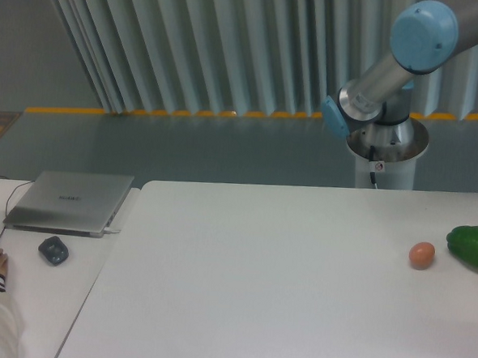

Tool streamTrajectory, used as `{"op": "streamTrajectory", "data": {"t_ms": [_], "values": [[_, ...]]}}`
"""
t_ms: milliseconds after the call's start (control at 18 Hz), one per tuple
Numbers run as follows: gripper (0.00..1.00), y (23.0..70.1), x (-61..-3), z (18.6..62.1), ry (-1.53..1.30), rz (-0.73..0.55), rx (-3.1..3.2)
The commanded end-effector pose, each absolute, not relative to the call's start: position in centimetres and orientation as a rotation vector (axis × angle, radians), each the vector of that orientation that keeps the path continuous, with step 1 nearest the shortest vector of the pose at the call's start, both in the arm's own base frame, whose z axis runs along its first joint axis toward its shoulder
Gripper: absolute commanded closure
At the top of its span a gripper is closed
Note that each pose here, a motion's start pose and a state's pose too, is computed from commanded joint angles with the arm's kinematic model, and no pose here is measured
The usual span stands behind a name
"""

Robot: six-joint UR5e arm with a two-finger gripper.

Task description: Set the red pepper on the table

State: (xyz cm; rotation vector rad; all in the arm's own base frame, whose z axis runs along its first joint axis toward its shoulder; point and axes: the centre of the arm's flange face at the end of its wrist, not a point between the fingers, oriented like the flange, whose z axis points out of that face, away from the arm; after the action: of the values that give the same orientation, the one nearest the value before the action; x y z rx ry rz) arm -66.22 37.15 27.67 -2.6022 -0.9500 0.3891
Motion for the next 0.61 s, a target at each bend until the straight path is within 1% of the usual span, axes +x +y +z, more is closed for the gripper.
{"op": "streamTrajectory", "data": {"t_ms": [167,222,278,444,611], "values": [[0.53,37.2,-65.8,28.0,-0.944,0.381,-2.599],[0.64,37.2,-65.7,27.8,-0.947,0.378,-2.6],[0.67,37.1,-65.7,28.0,-0.942,0.376,-2.601],[0.67,37.2,-65.4,29.0,-0.928,0.361,-2.578],[0.67,37.0,-64.9,31.9,-0.89,0.331,-2.519]]}}
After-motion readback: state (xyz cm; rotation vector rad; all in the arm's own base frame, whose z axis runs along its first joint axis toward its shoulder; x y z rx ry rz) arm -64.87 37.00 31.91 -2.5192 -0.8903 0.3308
